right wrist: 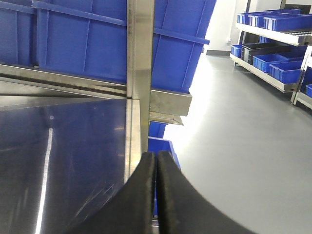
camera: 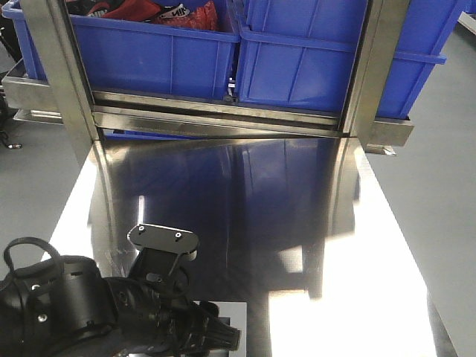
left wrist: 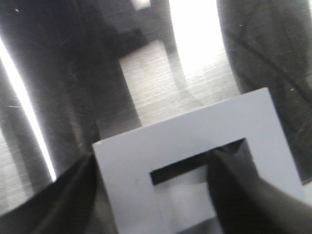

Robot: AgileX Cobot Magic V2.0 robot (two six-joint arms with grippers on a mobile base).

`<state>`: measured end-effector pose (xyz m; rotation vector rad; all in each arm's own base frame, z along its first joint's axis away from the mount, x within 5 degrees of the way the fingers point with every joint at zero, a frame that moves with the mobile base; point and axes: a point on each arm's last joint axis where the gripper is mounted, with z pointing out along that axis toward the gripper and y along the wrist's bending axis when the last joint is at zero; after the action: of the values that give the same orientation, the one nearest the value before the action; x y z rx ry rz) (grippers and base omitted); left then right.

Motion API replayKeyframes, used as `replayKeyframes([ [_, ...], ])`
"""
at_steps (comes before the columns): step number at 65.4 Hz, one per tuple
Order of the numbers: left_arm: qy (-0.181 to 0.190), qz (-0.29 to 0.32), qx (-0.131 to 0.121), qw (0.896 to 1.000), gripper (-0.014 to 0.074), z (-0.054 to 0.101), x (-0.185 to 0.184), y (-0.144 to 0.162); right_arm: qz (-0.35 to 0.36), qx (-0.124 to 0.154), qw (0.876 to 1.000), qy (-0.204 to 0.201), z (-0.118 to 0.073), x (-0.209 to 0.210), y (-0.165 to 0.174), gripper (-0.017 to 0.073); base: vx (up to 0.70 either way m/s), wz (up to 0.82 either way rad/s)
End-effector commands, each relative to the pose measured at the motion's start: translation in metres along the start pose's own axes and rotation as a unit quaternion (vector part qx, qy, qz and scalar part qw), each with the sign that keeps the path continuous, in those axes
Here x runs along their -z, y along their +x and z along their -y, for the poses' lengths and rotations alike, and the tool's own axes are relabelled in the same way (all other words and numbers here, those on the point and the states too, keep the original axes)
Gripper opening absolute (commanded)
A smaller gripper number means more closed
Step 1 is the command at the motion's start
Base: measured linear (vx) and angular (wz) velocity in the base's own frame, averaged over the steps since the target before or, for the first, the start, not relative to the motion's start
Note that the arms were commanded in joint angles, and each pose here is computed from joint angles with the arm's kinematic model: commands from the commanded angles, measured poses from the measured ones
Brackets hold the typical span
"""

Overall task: Sort gray base to blue bin
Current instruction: 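Lower the left gripper onto the gray square frame block, then close the left gripper on the frame edge and lift it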

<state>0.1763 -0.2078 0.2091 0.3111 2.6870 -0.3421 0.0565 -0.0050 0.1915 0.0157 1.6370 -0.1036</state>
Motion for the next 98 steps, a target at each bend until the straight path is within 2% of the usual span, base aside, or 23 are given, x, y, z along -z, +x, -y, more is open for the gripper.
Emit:
replayKeyframes([
  [1, 0.005, 0.003, -0.002, 1.000, 0.0286, 0.003, 0.008, -0.003, 0.039, 0.007, 0.999, -0.001, -0.001, 0.001, -0.003, -0.0009, 0.00, 0.00],
  [17, 0.004, 0.003, -0.003, 1.000, -0.0006, 0.003, 0.008, -0.003, 0.039, 0.007, 0.999, -0.001, -0.001, 0.001, -0.003, -0.0009, 0.00, 0.00],
  [33, 0.030, 0.033, -0.007, 0.999, -0.0007, 0.007, 0.013, -0.008, 0.039, 0.007, 0.999, -0.001, -0.001, 0.001, -0.003, -0.0009, 0.00, 0.00],
  [44, 0.066, 0.091, -0.017, 0.994, -0.0006, 0.008, 0.039, -0.016, 0.039, 0.007, 0.999, -0.001, -0.001, 0.001, -0.003, -0.0009, 0.00, 0.00],
  [57, 0.090, 0.146, -0.023, 0.985, -0.0006, 0.002, 0.076, -0.018, 0.039, 0.007, 0.999, -0.001, -0.001, 0.001, -0.003, -0.0009, 0.00, 0.00],
  [67, 0.111, 0.207, -0.036, 0.971, -0.0003, -0.007, 0.113, -0.018, 0.039, 0.007, 0.999, -0.001, -0.001, 0.001, -0.003, -0.0009, 0.00, 0.00],
  [78, 0.123, 0.279, -0.051, 0.951, -0.0001, -0.023, 0.156, -0.011, 0.039, 0.007, 0.999, -0.001, -0.001, 0.001, -0.003, -0.0009, 0.00, 0.00],
  [98, 0.154, 0.376, -0.034, 0.913, 0.0001, -0.058, 0.221, 0.015, 0.039, 0.007, 0.999, -0.001, -0.001, 0.001, -0.003, -0.0009, 0.00, 0.00],
])
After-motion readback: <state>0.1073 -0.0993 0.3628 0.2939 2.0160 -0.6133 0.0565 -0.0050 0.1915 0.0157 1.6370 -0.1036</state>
